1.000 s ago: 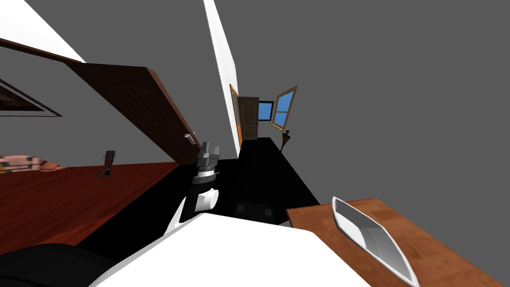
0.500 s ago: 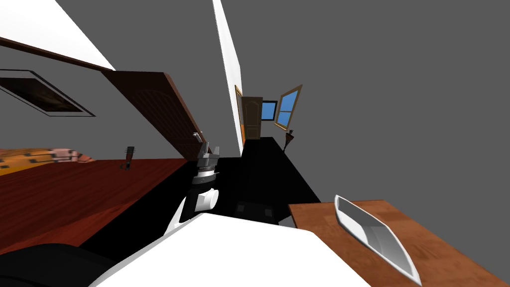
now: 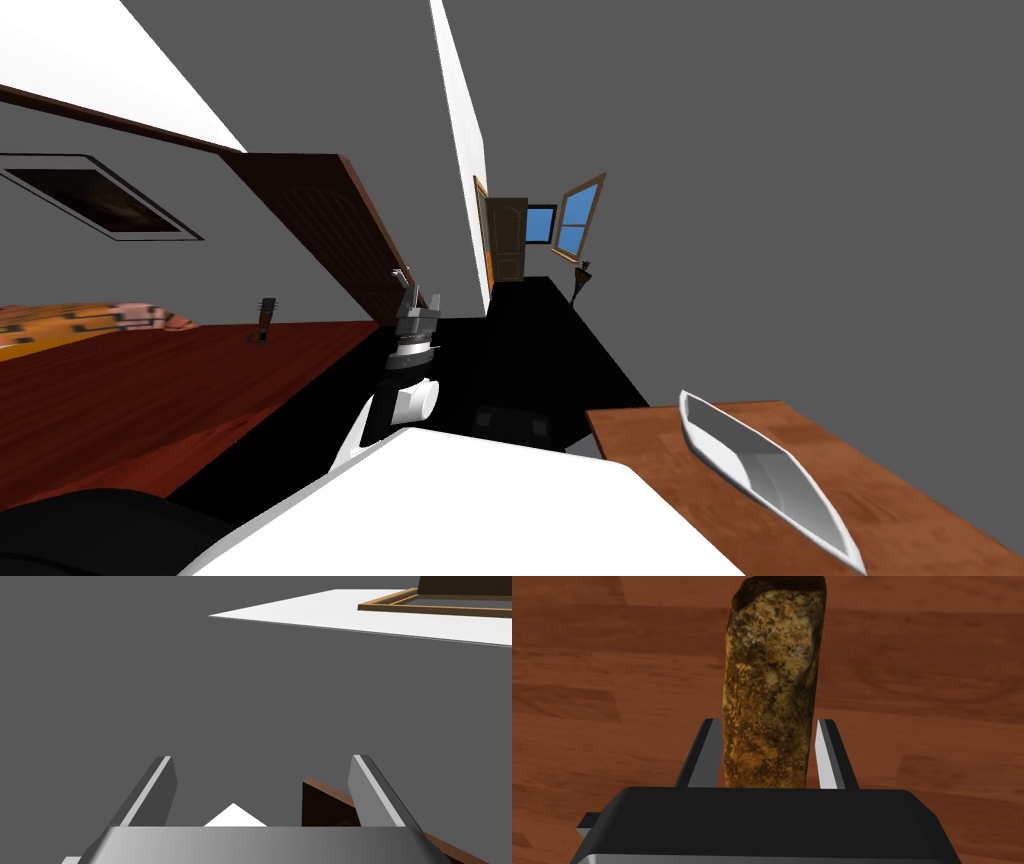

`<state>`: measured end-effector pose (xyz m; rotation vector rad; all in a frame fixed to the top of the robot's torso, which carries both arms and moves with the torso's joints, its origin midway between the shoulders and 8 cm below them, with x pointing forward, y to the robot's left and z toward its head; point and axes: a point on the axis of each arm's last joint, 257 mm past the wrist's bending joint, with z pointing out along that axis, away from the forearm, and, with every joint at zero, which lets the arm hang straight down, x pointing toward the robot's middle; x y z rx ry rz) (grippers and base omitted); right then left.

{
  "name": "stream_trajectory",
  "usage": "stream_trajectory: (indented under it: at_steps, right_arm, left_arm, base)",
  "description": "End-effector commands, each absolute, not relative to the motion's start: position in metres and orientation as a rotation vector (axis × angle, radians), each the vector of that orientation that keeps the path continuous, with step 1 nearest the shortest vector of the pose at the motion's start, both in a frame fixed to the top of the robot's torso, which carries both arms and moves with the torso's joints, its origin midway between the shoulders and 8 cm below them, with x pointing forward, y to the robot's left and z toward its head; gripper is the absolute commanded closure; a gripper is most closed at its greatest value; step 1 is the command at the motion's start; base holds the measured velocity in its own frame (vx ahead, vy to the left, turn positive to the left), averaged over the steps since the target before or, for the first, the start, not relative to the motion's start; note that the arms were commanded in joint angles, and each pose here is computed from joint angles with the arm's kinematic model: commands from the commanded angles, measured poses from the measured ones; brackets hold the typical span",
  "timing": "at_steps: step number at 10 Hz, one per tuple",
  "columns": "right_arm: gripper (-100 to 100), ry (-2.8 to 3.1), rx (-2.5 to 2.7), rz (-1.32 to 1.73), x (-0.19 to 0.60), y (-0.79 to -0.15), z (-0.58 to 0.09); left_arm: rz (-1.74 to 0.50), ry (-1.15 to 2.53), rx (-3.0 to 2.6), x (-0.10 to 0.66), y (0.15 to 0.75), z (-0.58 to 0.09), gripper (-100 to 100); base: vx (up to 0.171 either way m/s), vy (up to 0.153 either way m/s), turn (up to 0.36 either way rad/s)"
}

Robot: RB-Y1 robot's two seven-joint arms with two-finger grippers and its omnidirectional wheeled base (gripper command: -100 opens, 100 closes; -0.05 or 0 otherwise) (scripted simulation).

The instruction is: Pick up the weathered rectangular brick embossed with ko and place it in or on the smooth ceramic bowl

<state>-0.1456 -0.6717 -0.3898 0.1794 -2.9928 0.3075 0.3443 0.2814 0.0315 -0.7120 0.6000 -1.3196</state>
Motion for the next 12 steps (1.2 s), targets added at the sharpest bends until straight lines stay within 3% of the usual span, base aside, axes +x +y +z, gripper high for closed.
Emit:
stream_trajectory:
  at_steps: [1, 5, 12]
  right_arm:
    - [100, -2.984, 0.193, 0.341, -0.145, -0.681, -0.381]
    - [100, -2.957, 0.252, 0.494, -0.112, -0.734, -0.342]
    - [100, -2.953, 0.324, 0.621, -0.052, -0.782, -0.292]
  left_arm:
    - [-1.32, 0.6, -0.712, 0.344, 0.281, 0.031, 0]
    - [-1.32, 0.6, -0.712, 0.344, 0.281, 0.031, 0]
    - [-1.319, 0.6, -0.712, 0.344, 0.281, 0.031, 0]
  base:
    - [0.02, 0.142, 0.013]
    - [0.045, 0.123, -0.005]
    - [0.07, 0.052, -0.016]
